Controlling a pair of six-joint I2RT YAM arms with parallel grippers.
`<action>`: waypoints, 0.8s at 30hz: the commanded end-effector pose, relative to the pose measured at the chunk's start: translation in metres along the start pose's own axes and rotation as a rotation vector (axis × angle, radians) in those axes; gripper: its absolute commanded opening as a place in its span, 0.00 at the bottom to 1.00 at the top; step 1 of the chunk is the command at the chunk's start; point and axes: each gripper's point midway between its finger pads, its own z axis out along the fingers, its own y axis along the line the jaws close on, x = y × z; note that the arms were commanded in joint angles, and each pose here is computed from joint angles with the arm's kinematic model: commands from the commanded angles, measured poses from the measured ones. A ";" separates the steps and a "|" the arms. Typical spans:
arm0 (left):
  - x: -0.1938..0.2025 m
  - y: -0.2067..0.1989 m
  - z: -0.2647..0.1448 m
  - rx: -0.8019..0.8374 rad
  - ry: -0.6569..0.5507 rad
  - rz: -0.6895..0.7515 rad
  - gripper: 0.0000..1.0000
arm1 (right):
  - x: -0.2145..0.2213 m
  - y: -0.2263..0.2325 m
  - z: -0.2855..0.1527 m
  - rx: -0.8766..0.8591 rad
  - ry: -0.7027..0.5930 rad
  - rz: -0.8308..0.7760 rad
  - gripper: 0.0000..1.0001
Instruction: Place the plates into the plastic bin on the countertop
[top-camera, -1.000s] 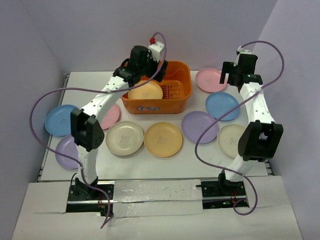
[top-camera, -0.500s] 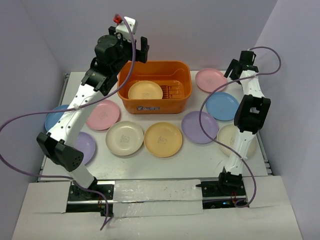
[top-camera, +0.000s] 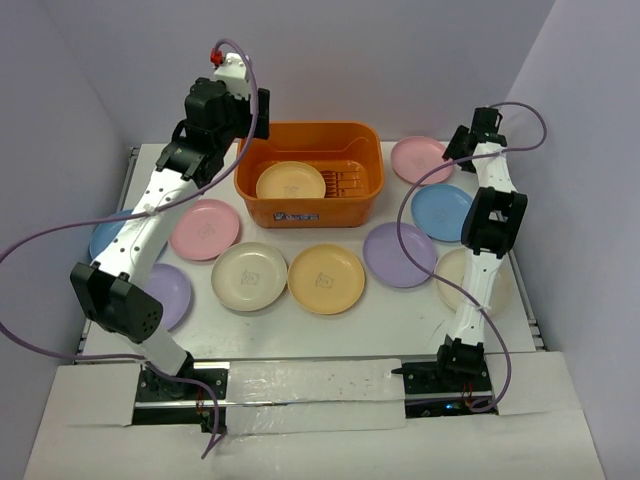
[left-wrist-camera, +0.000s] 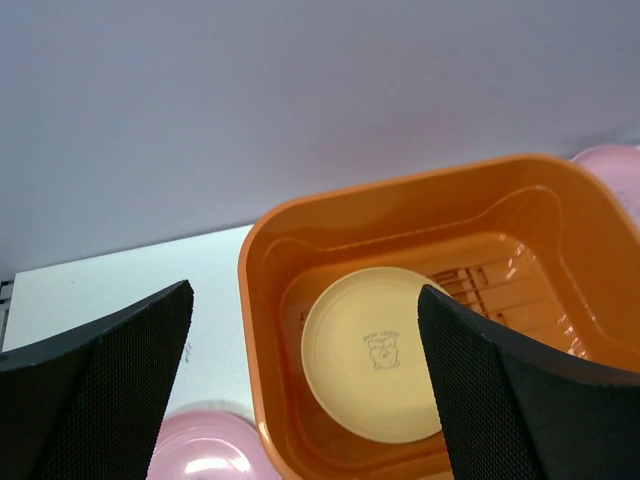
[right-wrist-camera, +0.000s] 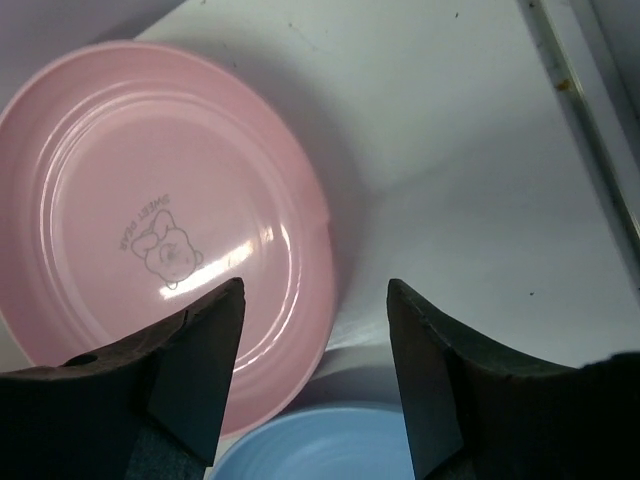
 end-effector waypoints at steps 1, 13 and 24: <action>-0.029 0.010 -0.025 -0.024 -0.068 0.022 0.99 | 0.001 0.004 -0.007 -0.033 0.028 0.015 0.65; -0.025 0.020 -0.036 -0.055 -0.056 0.045 0.99 | 0.057 -0.005 0.007 0.011 0.181 0.101 0.60; -0.016 0.026 -0.042 -0.075 -0.041 0.067 0.99 | 0.036 -0.002 0.010 -0.001 0.128 0.187 0.02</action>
